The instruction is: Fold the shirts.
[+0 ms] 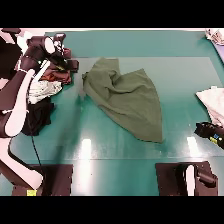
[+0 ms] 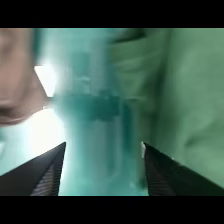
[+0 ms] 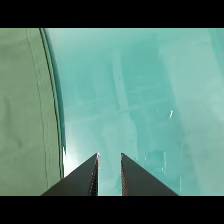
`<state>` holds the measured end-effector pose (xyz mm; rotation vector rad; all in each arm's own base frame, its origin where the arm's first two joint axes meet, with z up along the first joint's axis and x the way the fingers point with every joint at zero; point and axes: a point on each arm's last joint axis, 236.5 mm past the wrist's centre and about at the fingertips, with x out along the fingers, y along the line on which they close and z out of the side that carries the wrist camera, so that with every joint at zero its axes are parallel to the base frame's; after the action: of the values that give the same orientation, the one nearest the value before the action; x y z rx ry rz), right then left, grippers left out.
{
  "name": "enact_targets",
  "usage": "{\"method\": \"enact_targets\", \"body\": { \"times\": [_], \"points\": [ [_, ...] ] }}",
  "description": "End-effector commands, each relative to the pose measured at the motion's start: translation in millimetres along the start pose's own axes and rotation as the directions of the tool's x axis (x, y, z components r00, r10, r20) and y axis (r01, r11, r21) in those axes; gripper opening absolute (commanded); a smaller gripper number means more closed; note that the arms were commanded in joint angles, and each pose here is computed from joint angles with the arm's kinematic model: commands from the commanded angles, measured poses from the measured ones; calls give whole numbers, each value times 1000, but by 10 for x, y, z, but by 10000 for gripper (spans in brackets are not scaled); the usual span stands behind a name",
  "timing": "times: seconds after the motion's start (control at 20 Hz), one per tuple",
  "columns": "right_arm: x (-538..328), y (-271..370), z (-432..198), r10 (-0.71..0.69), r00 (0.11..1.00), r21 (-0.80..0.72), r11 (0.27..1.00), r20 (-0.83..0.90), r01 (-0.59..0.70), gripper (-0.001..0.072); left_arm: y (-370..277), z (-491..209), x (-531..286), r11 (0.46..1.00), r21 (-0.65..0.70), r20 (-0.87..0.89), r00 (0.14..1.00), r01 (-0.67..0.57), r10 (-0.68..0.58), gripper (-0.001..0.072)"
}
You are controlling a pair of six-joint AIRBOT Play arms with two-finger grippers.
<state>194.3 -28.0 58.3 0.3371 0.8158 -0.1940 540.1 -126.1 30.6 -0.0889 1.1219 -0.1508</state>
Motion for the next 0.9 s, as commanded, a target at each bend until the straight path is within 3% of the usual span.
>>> {"method": "enact_targets", "body": {
  "times": [0.0,0.05,0.1,0.45,0.65,0.85],
  "points": [
    [1,7,-48,3,1000,0,1000,-20,-3,175,-214,-57,402,994,-23,-22,994,107,-107,563],
    [0,10,-80,4,999,0,1000,-34,-4,175,-256,-30,466,991,-37,-9,992,128,-128,585],
    [-1,11,-106,5,999,0,1000,-45,-5,175,-295,15,533,987,-55,12,989,148,-148,714],
    [-3,17,-151,7,998,1,1000,-64,-7,175,-220,190,716,984,-119,94,988,135,-124,708],
    [-4,18,-169,8,997,1,1000,-72,-8,175,-30,28,735,992,-116,23,998,55,-53,708],
    [-5,19,-183,8,997,1,1000,-77,-8,175,270,48,712,966,-254,15,999,48,-45,708]
  ]
}}
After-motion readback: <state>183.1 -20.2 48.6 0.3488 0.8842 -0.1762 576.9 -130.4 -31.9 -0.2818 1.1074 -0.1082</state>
